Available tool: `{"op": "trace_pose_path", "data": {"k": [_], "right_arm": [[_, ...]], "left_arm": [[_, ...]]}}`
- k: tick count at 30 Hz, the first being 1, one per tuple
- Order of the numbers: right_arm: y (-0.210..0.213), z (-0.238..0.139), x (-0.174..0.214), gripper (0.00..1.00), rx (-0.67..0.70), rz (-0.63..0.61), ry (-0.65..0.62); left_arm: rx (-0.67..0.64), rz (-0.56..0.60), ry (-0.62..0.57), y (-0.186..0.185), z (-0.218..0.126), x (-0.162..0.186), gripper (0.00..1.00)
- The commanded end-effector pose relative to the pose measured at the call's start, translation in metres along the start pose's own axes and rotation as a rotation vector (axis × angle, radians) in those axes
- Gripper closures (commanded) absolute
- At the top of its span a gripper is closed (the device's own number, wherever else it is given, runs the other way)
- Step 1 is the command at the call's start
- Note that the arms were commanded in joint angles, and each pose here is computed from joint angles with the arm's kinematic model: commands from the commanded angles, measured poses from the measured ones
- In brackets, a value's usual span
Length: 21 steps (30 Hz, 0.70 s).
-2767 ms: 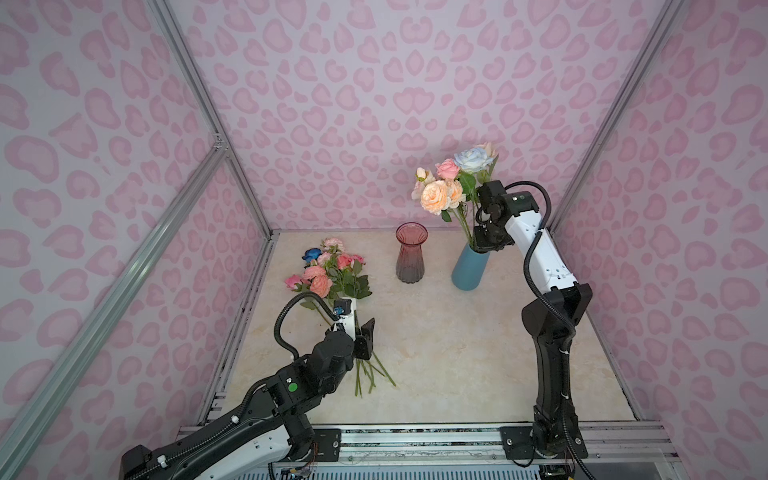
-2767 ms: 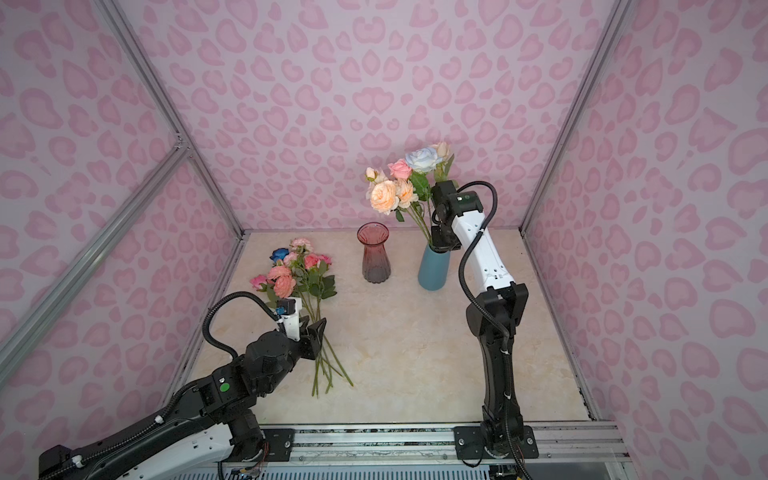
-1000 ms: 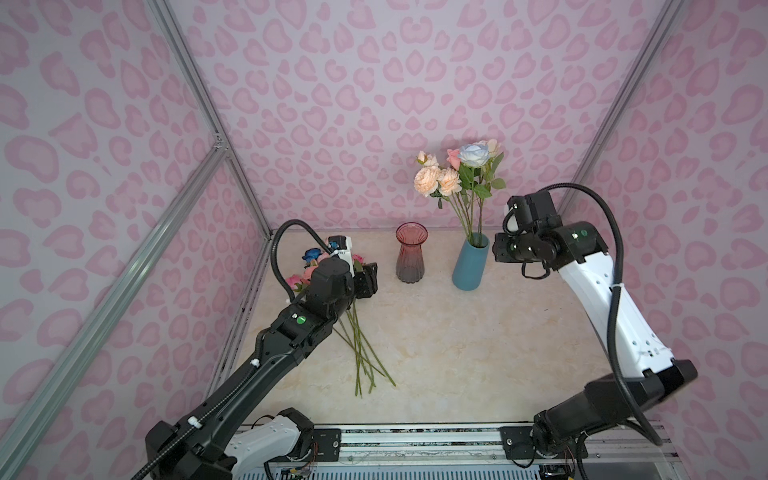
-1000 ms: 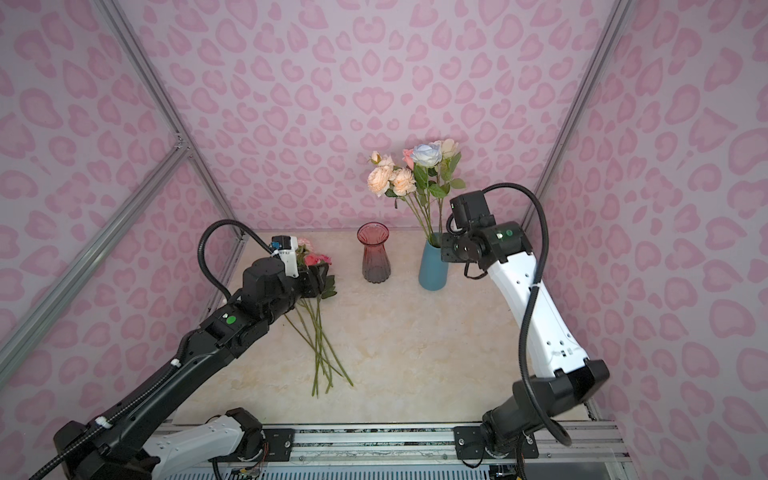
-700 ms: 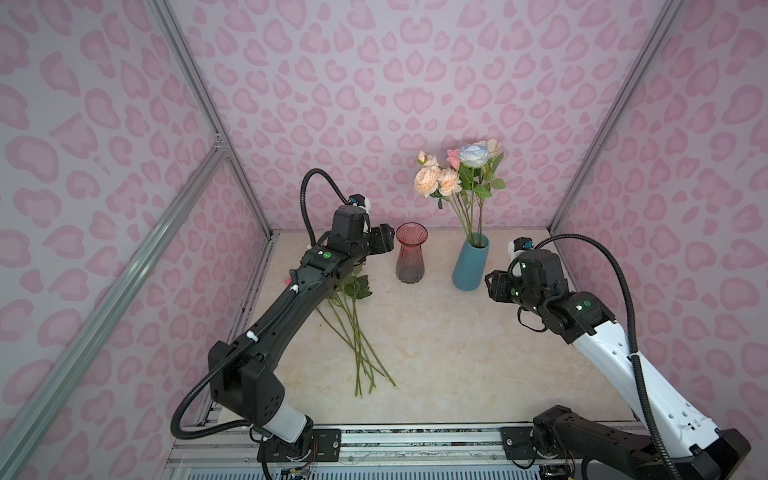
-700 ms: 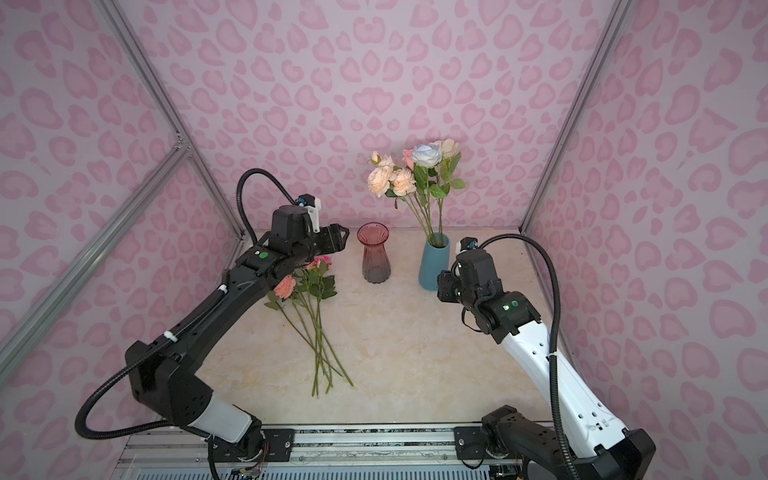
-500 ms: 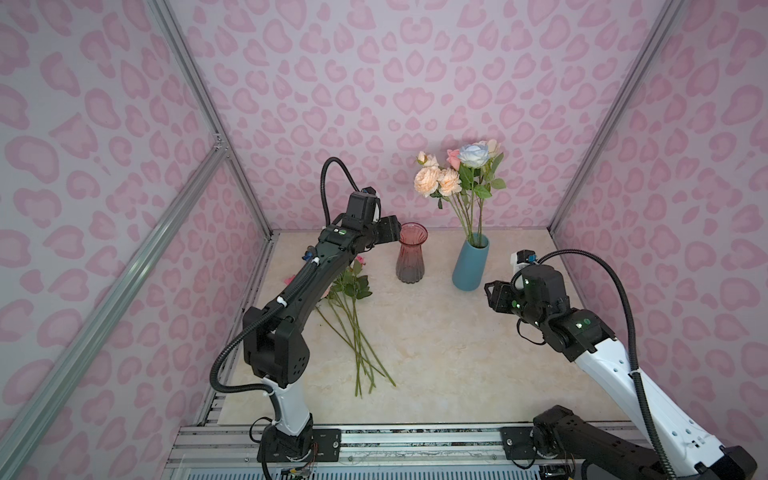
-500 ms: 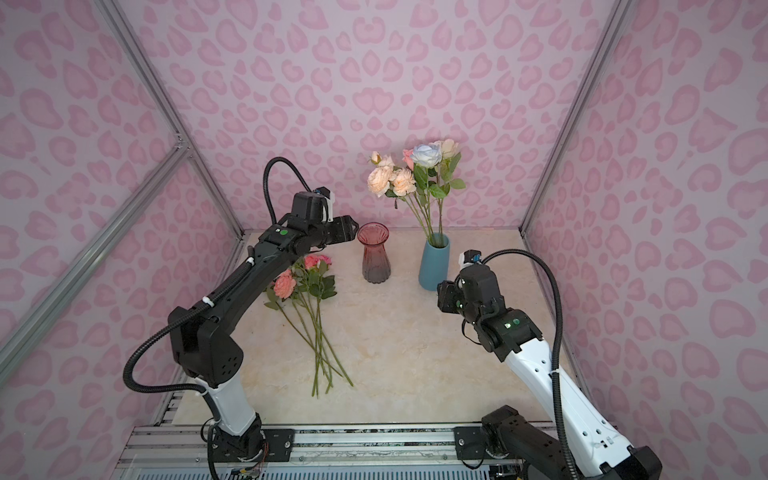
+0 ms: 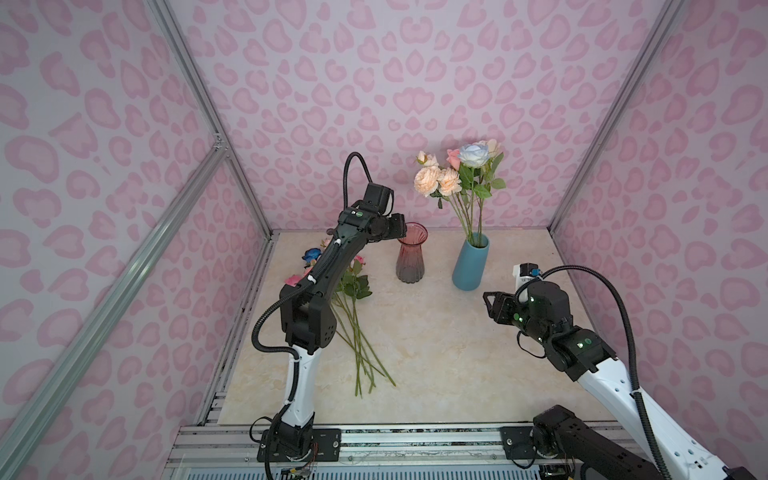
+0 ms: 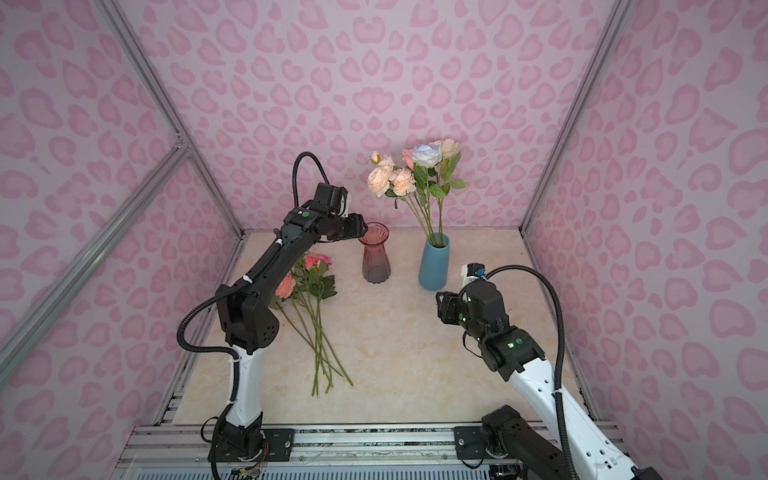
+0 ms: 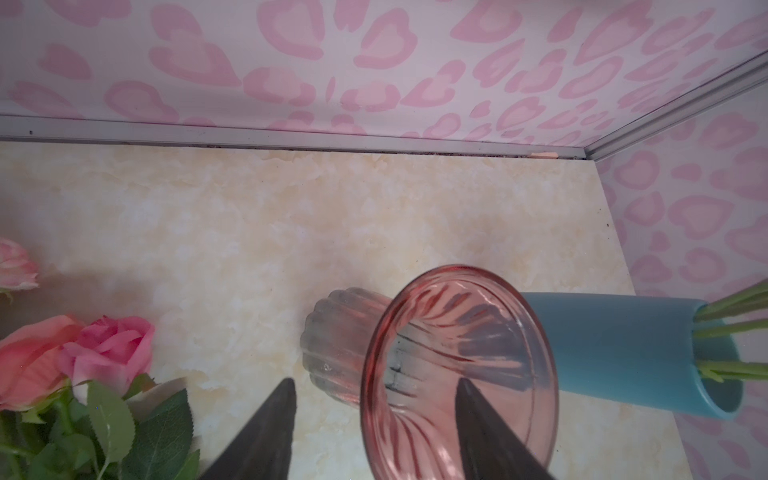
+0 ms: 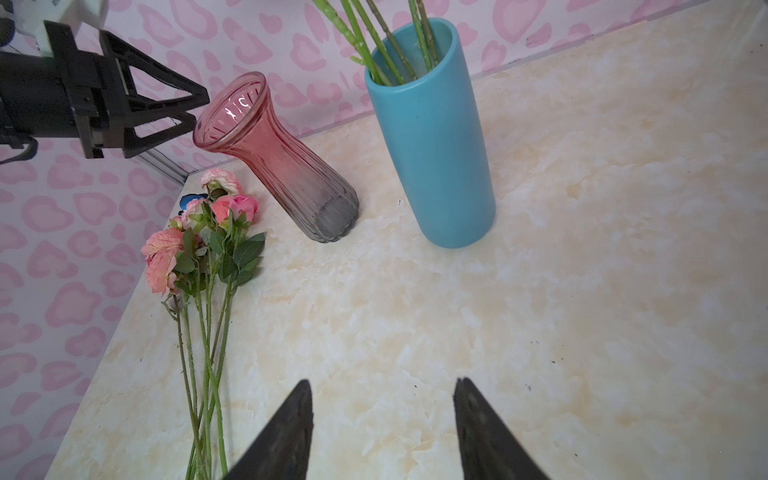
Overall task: Arrange the flowers into the vase
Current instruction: 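Grasp the rim of the pink glass vase with the left gripper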
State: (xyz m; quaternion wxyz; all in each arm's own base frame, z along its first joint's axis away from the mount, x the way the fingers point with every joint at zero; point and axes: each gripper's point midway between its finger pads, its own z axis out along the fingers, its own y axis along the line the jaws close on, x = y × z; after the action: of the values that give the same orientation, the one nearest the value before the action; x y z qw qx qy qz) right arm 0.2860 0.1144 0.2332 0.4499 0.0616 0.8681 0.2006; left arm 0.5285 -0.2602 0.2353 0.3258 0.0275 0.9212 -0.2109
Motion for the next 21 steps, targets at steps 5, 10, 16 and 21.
{"op": "trace_pose_path", "data": {"k": [5,10,16,21], "right_arm": [[-0.006,-0.001,0.001,0.44,0.009,0.01,-0.016],[-0.011,0.0,0.008,0.44,0.023,0.012,-0.003],[-0.02,-0.005,0.013,0.44,0.058,0.004,0.004],[-0.022,-0.004,0.016,0.44,0.055,0.015,0.007]], "left_arm": [[0.02,0.016,0.079,0.001,0.014,0.019,0.42],[0.03,0.02,0.09,0.001,0.02,0.022,0.44],[0.051,0.013,0.101,-0.001,0.025,0.024,0.48],[0.059,0.01,0.108,-0.002,0.025,0.026,0.53]]}}
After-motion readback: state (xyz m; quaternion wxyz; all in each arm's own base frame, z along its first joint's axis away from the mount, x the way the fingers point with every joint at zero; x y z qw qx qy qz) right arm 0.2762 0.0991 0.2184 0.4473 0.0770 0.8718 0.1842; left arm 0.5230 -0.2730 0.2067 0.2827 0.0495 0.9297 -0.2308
